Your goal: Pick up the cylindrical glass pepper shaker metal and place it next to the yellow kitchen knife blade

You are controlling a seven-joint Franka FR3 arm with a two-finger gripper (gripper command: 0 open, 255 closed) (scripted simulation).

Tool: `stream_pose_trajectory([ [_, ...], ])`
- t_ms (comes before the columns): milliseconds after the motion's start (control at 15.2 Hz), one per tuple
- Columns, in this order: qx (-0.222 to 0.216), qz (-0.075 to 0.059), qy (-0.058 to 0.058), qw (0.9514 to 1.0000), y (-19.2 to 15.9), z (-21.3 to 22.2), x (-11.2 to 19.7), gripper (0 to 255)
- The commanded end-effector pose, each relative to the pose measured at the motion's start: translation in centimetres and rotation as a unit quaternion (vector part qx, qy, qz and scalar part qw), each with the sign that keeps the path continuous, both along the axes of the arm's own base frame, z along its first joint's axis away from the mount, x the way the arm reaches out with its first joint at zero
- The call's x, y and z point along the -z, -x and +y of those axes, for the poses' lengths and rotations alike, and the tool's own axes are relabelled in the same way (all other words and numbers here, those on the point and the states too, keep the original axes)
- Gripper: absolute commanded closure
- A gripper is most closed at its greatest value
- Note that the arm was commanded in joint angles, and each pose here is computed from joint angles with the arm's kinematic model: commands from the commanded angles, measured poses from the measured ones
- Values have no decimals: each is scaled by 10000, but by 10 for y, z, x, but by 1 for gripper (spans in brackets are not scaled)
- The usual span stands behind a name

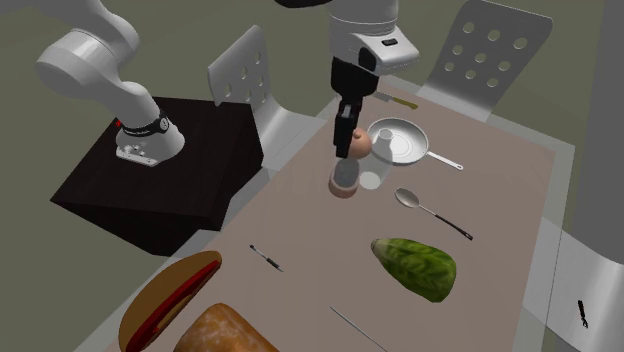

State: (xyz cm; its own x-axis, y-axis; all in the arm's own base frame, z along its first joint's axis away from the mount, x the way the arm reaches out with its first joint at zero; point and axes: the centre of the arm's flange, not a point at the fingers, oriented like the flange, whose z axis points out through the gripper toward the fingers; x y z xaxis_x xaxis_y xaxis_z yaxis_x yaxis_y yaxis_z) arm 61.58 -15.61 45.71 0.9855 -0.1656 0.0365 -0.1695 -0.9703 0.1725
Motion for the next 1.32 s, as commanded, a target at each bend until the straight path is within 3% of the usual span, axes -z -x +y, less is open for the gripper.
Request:
stream_pose_trajectory([
  [0, 0, 1, 0, 10000, 1, 1, -8, 255],
  [1254, 0, 1, 0, 10000, -26, 241, 57, 255],
])
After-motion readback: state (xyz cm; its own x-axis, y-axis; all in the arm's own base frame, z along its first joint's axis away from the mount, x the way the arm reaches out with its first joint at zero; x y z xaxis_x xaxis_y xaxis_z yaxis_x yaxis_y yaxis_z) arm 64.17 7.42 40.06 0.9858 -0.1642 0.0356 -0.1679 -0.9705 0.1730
